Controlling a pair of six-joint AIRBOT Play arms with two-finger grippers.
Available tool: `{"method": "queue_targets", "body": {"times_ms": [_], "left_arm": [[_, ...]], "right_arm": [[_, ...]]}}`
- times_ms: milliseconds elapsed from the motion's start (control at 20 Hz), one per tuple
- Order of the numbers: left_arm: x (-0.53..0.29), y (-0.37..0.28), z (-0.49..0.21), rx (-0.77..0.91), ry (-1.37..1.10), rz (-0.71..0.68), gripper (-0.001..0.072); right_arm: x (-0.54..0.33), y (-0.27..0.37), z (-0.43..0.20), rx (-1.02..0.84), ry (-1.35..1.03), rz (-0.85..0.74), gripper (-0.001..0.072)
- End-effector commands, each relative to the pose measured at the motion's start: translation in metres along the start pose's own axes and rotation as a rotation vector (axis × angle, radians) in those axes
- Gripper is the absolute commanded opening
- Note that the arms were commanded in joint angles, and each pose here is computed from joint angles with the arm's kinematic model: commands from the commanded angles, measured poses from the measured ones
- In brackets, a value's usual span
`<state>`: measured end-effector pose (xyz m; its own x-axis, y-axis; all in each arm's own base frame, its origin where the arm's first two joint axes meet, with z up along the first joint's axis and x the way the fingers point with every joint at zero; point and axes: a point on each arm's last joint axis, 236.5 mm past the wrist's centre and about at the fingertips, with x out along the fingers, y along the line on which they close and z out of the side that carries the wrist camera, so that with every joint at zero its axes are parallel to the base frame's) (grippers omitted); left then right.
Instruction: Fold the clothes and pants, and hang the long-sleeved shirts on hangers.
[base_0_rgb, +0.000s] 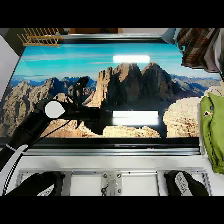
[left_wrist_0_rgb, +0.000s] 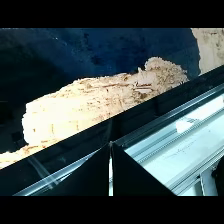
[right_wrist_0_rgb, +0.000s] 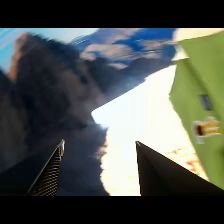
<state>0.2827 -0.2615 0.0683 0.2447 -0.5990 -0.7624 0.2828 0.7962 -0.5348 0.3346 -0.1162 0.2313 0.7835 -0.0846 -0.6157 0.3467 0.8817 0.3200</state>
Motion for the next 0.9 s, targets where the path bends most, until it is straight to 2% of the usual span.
{"method": "queue_targets", "body": {"times_ms": [0, 50, 100, 200, 250, 850], "left_arm": [[0.0, 0.0, 0.0, -0.001, 0.001, 0.0, 0.0005], [0.0, 0.0, 0.0, -0.002, 0.001, 0.0, 0.0005], [0.0, 0.0, 0.0, -0.003, 0.001, -0.001, 0.0005], [0.0, 0.0, 0.0, -0.003, 0.001, -0.001, 0.0005], [0.0, 0.0, 0.0, -0.003, 0.001, -0.002, 0.0005], [0.0, 0.0, 0.0, -0.003, 0.001, -0.002, 0.0005]], "right_arm": [[0.008, 0.129, -0.062, -0.264, 0.151, 0.319, 0.0495], [0.009, 0.149, -0.079, -0.329, 0.184, 0.356, 0.048], [0.009, 0.165, -0.093, -0.385, 0.212, 0.386, 0.0381], [0.006, 0.188, -0.113, -0.446, 0.252, 0.438, 0.006], [0.005, 0.195, -0.12, -0.462, 0.267, 0.455, 0.002], [0.0, 0.202, -0.133, -0.468, 0.31, 0.485, 0.0021]]}}
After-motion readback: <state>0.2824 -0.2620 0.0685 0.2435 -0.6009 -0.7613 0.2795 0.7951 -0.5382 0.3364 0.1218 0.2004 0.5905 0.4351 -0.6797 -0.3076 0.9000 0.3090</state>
